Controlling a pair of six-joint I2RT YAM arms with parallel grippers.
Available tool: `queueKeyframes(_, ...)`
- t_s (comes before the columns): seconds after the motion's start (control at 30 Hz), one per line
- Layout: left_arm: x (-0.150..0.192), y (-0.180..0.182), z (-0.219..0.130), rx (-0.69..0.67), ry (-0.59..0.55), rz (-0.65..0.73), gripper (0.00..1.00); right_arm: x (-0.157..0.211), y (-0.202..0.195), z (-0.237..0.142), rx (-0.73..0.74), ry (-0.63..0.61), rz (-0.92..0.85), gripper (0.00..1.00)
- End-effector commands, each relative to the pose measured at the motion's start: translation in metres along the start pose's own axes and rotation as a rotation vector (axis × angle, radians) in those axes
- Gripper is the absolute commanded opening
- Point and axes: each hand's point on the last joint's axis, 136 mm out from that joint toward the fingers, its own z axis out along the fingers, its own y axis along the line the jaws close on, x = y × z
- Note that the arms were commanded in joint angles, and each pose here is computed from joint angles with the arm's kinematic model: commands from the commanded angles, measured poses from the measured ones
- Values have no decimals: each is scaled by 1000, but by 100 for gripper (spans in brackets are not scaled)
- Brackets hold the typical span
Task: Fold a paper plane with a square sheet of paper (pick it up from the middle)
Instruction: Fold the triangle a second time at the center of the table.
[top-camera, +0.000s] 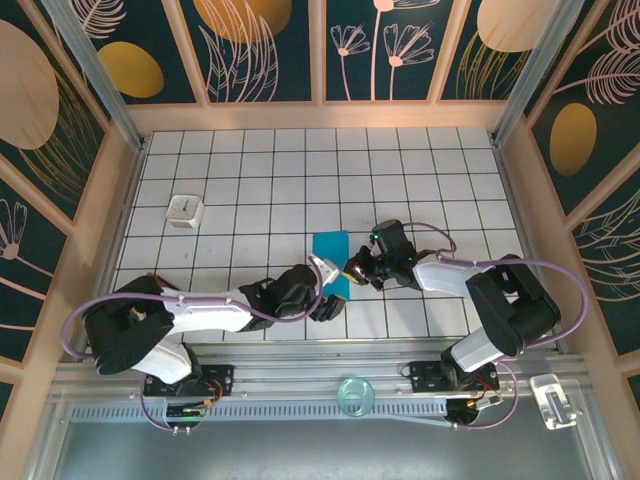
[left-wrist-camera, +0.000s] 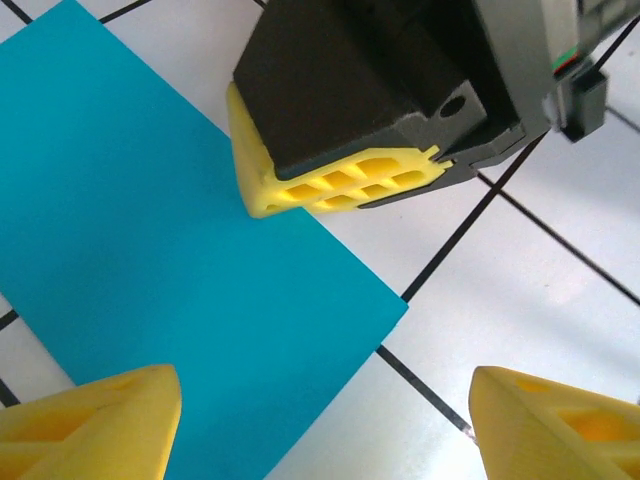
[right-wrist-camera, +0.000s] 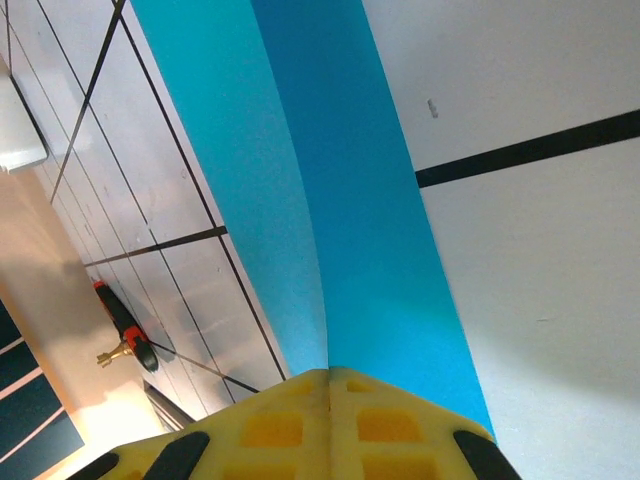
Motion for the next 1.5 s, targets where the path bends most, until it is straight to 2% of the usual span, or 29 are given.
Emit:
queueKeyframes(0.0,-4,4,9,-61,7,113,78,-1,10,-5,-25,6,21,0)
queueKeyframes(0.13,-9,2,18,-73,11,142,78,-1,9,-4,-24,10,21,0)
queueKeyframes(0.23,-9,2,24,-78,21,156,74,-1,8,-3,-23,12,24,0)
queueKeyframes(0.3,-11,0,26,-73,20,159,69,0,7,-3,-23,13,24,0)
queueKeyframes(0.47,-12,-4,27,-50,25,149,46,-1,6,-3,-20,12,24,0)
queueKeyframes(0.57,-11,-4,28,-56,32,148,36,-1,4,-2,-18,13,26,0)
queueKeyframes(0.93,-10,-6,29,-44,35,103,6,-2,-1,-1,-8,9,31,0)
queueKeyframes(1.1,-10,-7,25,-29,19,83,0,-1,1,-3,-12,9,19,6)
queueKeyframes(1.17,-10,-10,23,-9,13,69,0,0,3,-7,-15,5,4,12)
queueKeyframes(1.3,-7,-23,21,75,18,40,0,-16,-1,-32,10,-65,-29,24)
queueKeyframes(1.47,-3,-34,17,161,20,-20,0,-36,0,-69,31,-182,-129,30)
